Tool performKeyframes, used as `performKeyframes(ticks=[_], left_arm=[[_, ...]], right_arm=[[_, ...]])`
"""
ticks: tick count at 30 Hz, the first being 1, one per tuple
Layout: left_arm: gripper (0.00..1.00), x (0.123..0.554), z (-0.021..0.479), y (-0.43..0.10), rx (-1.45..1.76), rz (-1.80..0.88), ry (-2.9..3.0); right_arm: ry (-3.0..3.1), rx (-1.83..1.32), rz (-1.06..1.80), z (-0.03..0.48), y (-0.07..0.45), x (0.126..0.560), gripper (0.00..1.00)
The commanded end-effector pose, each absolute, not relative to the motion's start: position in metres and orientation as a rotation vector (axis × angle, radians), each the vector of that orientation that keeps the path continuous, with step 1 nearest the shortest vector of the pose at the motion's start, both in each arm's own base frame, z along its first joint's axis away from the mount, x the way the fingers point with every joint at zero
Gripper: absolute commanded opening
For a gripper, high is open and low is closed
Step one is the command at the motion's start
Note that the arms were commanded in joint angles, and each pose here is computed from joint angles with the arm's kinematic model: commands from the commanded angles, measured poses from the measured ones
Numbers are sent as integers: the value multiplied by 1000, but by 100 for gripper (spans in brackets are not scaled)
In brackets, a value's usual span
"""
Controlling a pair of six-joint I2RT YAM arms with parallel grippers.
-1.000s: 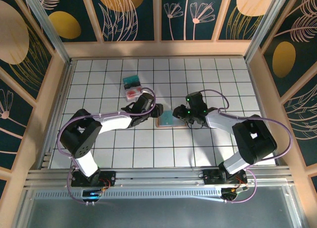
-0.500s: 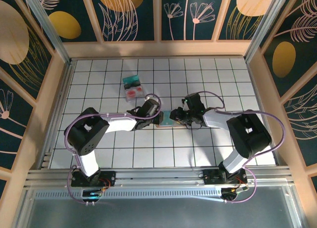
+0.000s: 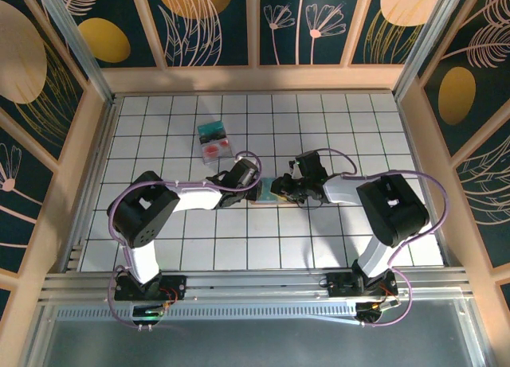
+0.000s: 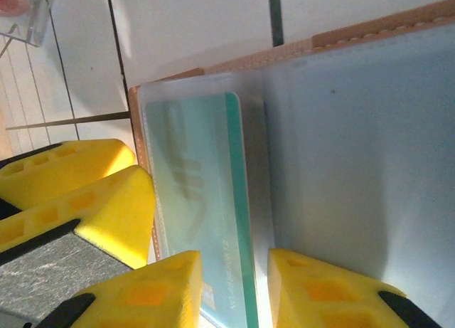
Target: Take the credit cards out of the card holder
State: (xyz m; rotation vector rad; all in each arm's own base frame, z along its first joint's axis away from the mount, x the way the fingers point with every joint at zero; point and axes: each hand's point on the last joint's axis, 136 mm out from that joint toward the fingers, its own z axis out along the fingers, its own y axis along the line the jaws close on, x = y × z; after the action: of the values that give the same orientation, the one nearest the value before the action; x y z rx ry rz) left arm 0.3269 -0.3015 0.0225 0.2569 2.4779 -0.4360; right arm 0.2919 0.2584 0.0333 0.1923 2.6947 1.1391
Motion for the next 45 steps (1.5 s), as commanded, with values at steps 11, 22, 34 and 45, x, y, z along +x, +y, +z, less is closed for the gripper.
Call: performKeyframes(ticks=[11,22,34,45], left_arm=[[30,308,-1,-281,322,-317,2578],[32,308,-1,-274,294,-276,2580],[29,309,-4,-268,289,-226,2586],[25,307,-7,-271,311,-238,2597]], right_arm=[[2547,132,1350,62,271,302,18],[2492,177,1433,63,265,299,2],[2480,225,1419,61,249,295,3],[2429,222,1498,70,254,298,15]])
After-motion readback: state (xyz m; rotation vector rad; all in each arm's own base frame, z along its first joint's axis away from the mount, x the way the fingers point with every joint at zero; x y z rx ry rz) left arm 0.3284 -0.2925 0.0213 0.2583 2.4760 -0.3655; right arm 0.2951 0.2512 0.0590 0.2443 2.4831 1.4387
